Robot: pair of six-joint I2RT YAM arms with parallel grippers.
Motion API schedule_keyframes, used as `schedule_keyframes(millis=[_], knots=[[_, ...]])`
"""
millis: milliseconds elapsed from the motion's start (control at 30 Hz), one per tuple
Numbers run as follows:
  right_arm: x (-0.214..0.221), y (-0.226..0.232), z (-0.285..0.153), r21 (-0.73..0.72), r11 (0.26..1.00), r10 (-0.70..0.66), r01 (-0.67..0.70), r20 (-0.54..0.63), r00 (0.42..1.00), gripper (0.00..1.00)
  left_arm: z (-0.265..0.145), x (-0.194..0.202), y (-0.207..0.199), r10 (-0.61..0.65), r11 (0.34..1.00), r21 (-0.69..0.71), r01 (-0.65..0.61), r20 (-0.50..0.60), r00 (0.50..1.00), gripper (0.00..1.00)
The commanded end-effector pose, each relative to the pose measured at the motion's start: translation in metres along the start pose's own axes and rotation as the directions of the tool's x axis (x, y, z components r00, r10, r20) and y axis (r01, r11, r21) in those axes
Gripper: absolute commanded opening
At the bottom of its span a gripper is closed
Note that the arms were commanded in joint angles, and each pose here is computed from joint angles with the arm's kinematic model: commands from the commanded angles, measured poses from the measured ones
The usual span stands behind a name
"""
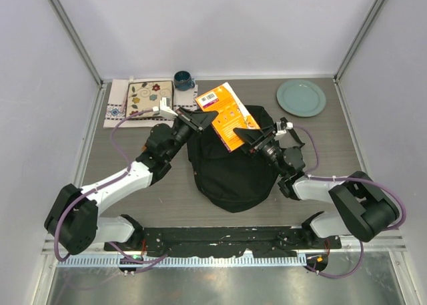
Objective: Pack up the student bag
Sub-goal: Pick up the book from the center of the board.
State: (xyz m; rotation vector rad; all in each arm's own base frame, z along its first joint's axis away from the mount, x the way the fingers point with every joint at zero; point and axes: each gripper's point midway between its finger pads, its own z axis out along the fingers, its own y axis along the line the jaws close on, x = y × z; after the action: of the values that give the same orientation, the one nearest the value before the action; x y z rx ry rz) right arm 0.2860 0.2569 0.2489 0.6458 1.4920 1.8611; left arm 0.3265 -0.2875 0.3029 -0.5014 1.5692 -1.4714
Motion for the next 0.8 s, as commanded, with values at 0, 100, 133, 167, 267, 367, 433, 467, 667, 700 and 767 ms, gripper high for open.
schedule_keyframes(millis=[0, 100, 133, 167, 267, 367, 433, 467, 667, 700, 767], knots=[[-0.002, 0.069, -0.012, -0.257, 0.964, -0.058, 0.067, 0.042, 0.997, 0.58, -0.008, -0.010, -0.048, -0.004, 0.989, 0.147, 0.001, 0.022, 1.000, 0.00], [-0.004, 0.071, -0.013, -0.234, 0.967, -0.090, 0.102, 0.059, 0.994, 0.77, -0.007, -0.009, -0.045, -0.005, 0.990, 0.141, 0.002, 0.017, 1.000, 0.00], [-0.005, 0.065, -0.013, -0.201, 0.974, -0.093, 0.103, 0.060, 0.994, 0.80, -0.007, -0.009, -0.045, -0.005, 0.990, 0.141, 0.002, 0.017, 1.000, 0.00], [-0.005, 0.064, -0.013, -0.190, 0.974, -0.115, 0.126, 0.069, 0.991, 0.80, -0.007, -0.008, -0.045, -0.003, 0.990, 0.138, 0.001, 0.016, 1.000, 0.00], [-0.007, 0.066, -0.018, -0.151, 0.976, -0.146, 0.158, 0.088, 0.985, 0.83, -0.004, -0.008, -0.042, -0.001, 0.991, 0.131, -0.001, 0.014, 1.000, 0.00], [-0.011, 0.068, -0.022, -0.111, 0.973, -0.191, 0.203, 0.110, 0.975, 0.86, 0.002, -0.003, -0.049, -0.004, 0.989, 0.148, 0.007, -0.019, 1.000, 0.00], [-0.013, 0.068, -0.022, -0.081, 0.968, -0.228, 0.239, 0.119, 0.966, 0.88, 0.005, 0.001, -0.052, -0.008, 0.987, 0.158, 0.015, -0.045, 0.999, 0.00], [-0.013, 0.074, -0.019, -0.087, 0.964, -0.239, 0.250, 0.121, 0.963, 0.88, 0.005, 0.003, -0.054, -0.015, 0.986, 0.166, 0.024, -0.058, 0.998, 0.00], [-0.009, 0.084, -0.007, -0.100, 0.960, -0.253, 0.261, 0.087, 0.964, 0.89, 0.005, 0.006, -0.059, -0.034, 0.979, 0.196, 0.047, -0.070, 0.997, 0.00], [-0.008, 0.090, -0.007, -0.127, 0.958, -0.249, 0.258, 0.088, 0.965, 0.86, 0.006, 0.007, -0.060, -0.032, 0.979, 0.199, 0.047, -0.079, 0.996, 0.00], [-0.005, 0.096, -0.006, -0.157, 0.953, -0.251, 0.260, 0.077, 0.965, 0.82, 0.007, 0.006, -0.062, -0.030, 0.979, 0.200, 0.046, -0.082, 0.996, 0.00]])
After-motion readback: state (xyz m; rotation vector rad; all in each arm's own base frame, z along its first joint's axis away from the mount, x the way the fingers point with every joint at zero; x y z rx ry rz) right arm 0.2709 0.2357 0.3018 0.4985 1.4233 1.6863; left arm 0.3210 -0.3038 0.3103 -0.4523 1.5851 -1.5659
